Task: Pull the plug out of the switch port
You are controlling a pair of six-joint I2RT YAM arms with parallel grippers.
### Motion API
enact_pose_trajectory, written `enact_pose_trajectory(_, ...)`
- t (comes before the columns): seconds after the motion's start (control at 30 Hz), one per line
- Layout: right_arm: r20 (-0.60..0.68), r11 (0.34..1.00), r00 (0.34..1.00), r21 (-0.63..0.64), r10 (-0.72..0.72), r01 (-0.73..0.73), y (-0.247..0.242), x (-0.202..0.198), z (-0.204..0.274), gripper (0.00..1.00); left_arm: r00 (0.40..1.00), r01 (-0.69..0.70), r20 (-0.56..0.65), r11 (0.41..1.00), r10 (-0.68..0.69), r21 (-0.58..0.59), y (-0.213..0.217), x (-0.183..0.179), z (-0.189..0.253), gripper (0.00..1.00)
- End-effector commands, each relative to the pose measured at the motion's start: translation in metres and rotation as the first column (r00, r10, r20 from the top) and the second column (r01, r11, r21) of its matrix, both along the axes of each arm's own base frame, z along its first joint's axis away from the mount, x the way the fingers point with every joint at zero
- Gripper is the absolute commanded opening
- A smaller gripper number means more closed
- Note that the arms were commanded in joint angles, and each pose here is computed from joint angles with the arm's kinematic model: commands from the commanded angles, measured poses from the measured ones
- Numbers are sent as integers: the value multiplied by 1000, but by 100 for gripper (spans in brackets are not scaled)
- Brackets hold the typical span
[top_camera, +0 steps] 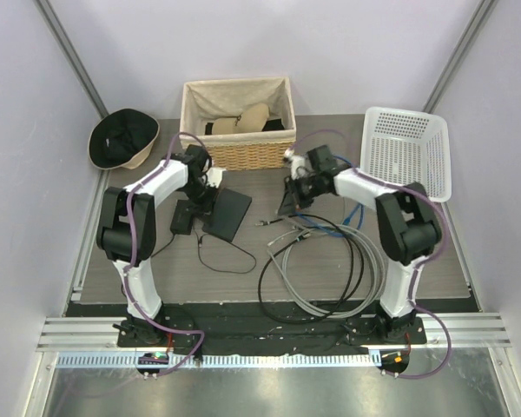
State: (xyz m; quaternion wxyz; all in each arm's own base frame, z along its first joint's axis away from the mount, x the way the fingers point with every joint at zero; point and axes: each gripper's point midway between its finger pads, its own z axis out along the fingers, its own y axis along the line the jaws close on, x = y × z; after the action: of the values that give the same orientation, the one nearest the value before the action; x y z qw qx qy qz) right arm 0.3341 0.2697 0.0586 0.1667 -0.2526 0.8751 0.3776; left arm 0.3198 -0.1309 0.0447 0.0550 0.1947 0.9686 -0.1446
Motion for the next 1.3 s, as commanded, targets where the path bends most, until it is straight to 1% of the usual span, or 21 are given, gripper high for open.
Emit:
enact_pose_trajectory(0.0,260,952,927,-69,-272,299,-66,67,55,1,988,62,141,998,-64,17,4,18,46,0)
enact_pose_trajectory(0.13,336,915,872,-66,-356,399,-102,83,79,4,971,68,226,996,-79,55,13,19,85,0)
enact_pose_trajectory(0.17,347,914,871,-80,-348,397,-107,83,81,26,962,60,262,996,-75,65,17,20,97,0)
enact_pose_trajectory(0.27,330,920,883,-94,-333,382,-105,81,85,50,947,45,312,993,-76,105,28,15,113,1)
enact_pose_trajectory(0.3,330,923,883,-79,-333,378,-102,84,93,57,943,41,323,992,-77,117,31,15,117,8)
enact_pose_trajectory(0.33,314,926,889,-70,-333,372,-100,84,96,60,939,29,336,992,-70,126,34,14,120,35)
enact_pose_trajectory(0.4,311,926,885,-38,-345,375,-95,84,112,67,926,8,373,990,-62,143,41,12,131,59)
enact_pose_trajectory(0.43,331,931,880,-9,-341,364,-93,83,126,70,922,-4,383,989,-54,150,45,12,134,77)
enact_pose_trajectory(0.47,352,933,872,8,-339,360,-92,82,137,71,916,-17,398,987,-48,158,49,13,138,84)
enact_pose_trajectory(0.5,388,933,857,19,-338,359,-93,85,150,95,905,-35,425,988,-33,151,52,12,147,99)
enact_pose_trajectory(0.6,501,885,764,9,-407,466,-114,95,190,99,860,-88,511,987,6,137,61,17,178,99)
enact_pose_trajectory(0.7,606,745,605,-30,-516,666,-157,111,228,100,770,-169,635,978,52,124,73,23,228,100)
enact_pose_trajectory(0.73,615,707,592,-79,-520,702,-169,107,228,99,728,-195,681,976,79,95,73,26,249,100)
enact_pose_trajectory(0.77,654,656,541,-90,-529,749,-183,111,243,100,698,-221,708,973,105,73,75,26,262,100)
enact_pose_trajectory(0.8,654,642,552,-129,-518,755,-190,105,240,100,642,-261,755,964,138,47,81,26,284,100)
enact_pose_trajectory(0.97,679,650,561,-161,-474,743,-200,78,245,100,522,-380,823,925,224,-11,99,21,316,100)
enact_pose_trajectory(1.03,647,632,567,-166,-509,757,-202,67,238,100,527,-414,821,910,221,20,108,16,302,100)
enact_pose_trajectory(1.1,608,644,589,-162,-532,748,-200,46,229,100,594,-407,780,910,197,81,110,8,265,100)
enact_pose_trajectory(1.17,579,664,635,-202,-512,720,-199,28,205,100,614,-402,756,914,226,53,109,-5,247,100)
enact_pose_trajectory(1.23,562,678,651,-203,-510,706,-199,11,200,99,677,-352,696,936,241,19,100,-17,212,100)
enact_pose_trajectory(1.27,541,680,670,-226,-508,698,-200,3,187,100,656,-383,693,923,300,-38,102,-25,212,100)
